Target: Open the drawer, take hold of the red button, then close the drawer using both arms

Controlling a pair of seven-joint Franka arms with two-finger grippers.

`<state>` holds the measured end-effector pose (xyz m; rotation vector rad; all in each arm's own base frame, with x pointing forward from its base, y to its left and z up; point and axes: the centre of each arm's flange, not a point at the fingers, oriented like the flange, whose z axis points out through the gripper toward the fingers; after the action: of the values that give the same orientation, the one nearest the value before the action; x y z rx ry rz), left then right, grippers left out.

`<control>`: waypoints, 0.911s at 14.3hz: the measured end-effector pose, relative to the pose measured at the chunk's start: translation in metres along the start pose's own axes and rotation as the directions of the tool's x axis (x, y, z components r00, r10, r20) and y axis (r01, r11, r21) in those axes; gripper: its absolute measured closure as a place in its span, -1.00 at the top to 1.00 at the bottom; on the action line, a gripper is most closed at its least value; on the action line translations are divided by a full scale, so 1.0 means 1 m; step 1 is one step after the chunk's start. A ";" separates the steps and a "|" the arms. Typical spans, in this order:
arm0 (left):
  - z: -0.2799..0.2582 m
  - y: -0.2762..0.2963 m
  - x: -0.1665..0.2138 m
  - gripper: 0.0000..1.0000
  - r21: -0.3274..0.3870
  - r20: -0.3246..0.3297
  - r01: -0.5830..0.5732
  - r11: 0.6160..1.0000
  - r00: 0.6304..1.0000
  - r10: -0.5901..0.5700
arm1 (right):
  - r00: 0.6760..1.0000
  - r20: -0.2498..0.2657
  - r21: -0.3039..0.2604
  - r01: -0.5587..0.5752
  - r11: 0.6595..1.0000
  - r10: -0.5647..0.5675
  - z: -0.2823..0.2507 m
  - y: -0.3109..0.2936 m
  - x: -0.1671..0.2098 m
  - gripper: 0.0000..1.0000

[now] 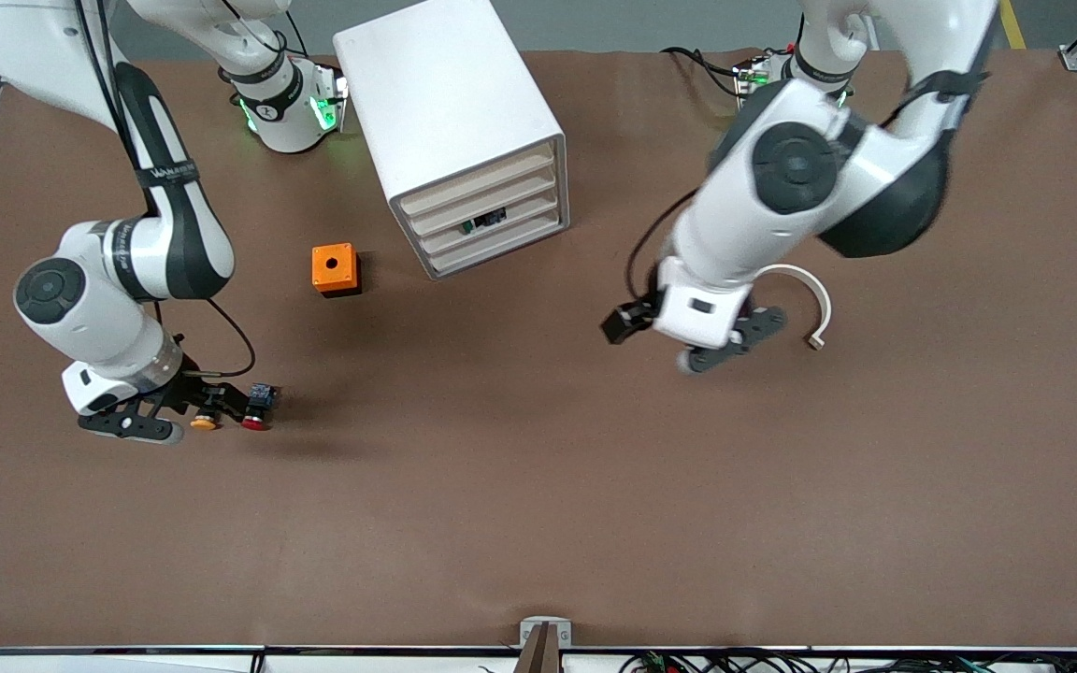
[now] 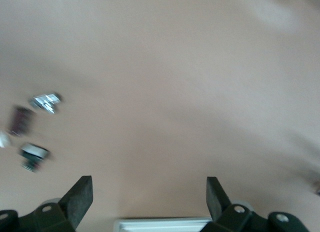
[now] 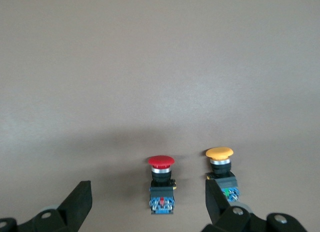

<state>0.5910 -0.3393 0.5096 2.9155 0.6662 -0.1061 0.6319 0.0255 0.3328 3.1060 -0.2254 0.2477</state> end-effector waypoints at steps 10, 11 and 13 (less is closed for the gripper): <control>-0.082 -0.131 0.059 1.00 0.133 0.113 -0.319 0.938 0.946 0.305 | 0.998 0.060 -0.009 -0.017 1.000 0.017 -0.146 0.012 0.006 1.00; -0.090 -0.142 0.062 1.00 0.140 0.119 -0.337 0.931 0.939 0.322 | 0.998 0.057 -0.008 -0.020 1.000 0.020 -0.159 0.014 0.006 1.00; -0.105 -0.168 0.068 1.00 0.152 0.131 -0.376 0.914 0.924 0.359 | 0.998 0.063 -0.009 -0.022 1.000 0.023 -0.182 0.017 0.003 1.00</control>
<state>0.5820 -0.1439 0.5846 3.1173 0.0853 -0.2774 0.6040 0.0131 0.5130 3.1080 -0.2618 0.1496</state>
